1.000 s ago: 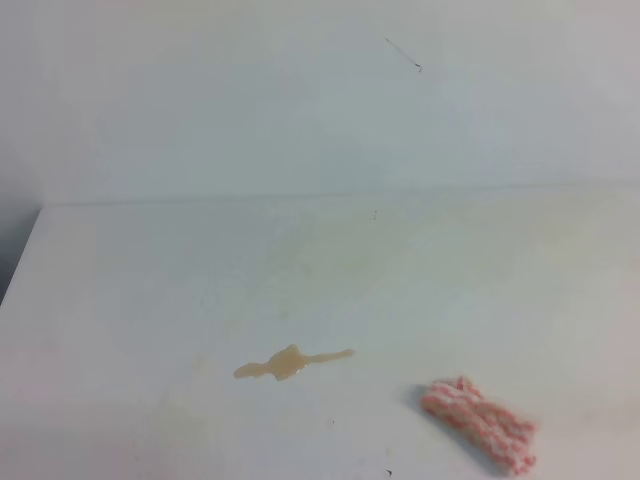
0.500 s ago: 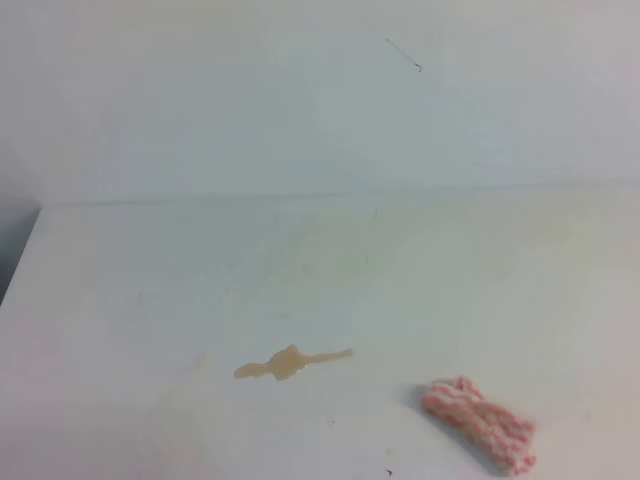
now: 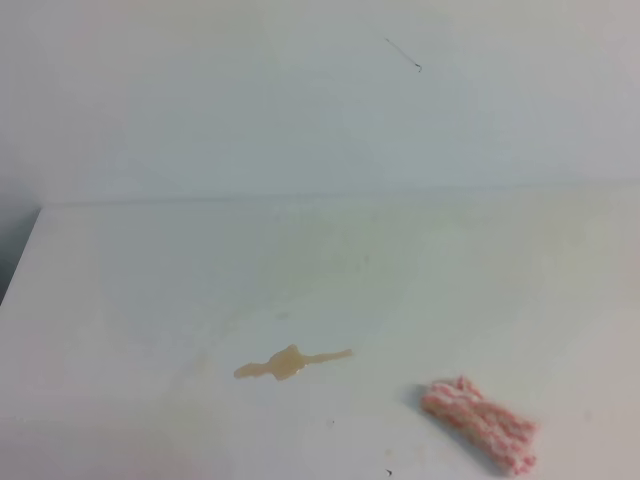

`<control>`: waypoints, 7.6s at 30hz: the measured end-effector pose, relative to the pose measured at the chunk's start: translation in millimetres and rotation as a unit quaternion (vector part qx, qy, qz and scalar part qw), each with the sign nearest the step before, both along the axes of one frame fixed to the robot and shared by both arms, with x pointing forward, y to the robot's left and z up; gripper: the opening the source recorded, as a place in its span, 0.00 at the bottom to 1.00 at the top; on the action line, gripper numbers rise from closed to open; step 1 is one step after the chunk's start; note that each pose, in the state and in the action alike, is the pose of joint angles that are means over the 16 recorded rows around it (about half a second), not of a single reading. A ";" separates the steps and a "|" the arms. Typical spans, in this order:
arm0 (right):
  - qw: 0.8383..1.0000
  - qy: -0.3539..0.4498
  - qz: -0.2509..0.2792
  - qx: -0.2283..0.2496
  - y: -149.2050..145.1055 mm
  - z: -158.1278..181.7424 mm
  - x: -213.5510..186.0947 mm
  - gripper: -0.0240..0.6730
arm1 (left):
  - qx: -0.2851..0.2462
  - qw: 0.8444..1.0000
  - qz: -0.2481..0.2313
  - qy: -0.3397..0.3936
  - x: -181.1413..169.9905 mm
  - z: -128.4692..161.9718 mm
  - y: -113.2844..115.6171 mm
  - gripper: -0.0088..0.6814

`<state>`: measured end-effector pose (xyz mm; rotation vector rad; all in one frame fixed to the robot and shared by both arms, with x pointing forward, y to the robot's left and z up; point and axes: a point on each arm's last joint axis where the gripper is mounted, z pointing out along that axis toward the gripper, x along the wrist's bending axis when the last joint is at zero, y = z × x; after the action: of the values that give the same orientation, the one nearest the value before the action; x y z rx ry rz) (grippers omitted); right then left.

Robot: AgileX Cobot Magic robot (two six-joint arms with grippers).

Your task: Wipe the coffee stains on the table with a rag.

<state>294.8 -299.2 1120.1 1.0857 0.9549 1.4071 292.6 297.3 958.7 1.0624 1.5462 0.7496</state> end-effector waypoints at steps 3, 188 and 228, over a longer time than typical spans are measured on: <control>0.991 0.129 0.015 -0.006 2.5 13.9 25.2 0.03 | 0.000 1.000 0.000 0.000 0.0 0.0 0.0 0.01; 0.780 0.522 0.239 -0.248 170.4 -38.4 196.3 0.17 | 0.000 1.000 0.000 0.000 0.0 0.0 0.0 0.01; 0.898 0.397 0.108 -0.157 26.5 51.1 57.9 0.03 | 0.000 1.000 0.000 0.000 0.0 0.0 0.0 0.01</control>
<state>352.7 -272.7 1171.2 1.3516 1.8678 0.8994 292.6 297.3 958.7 1.0624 1.5462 0.7496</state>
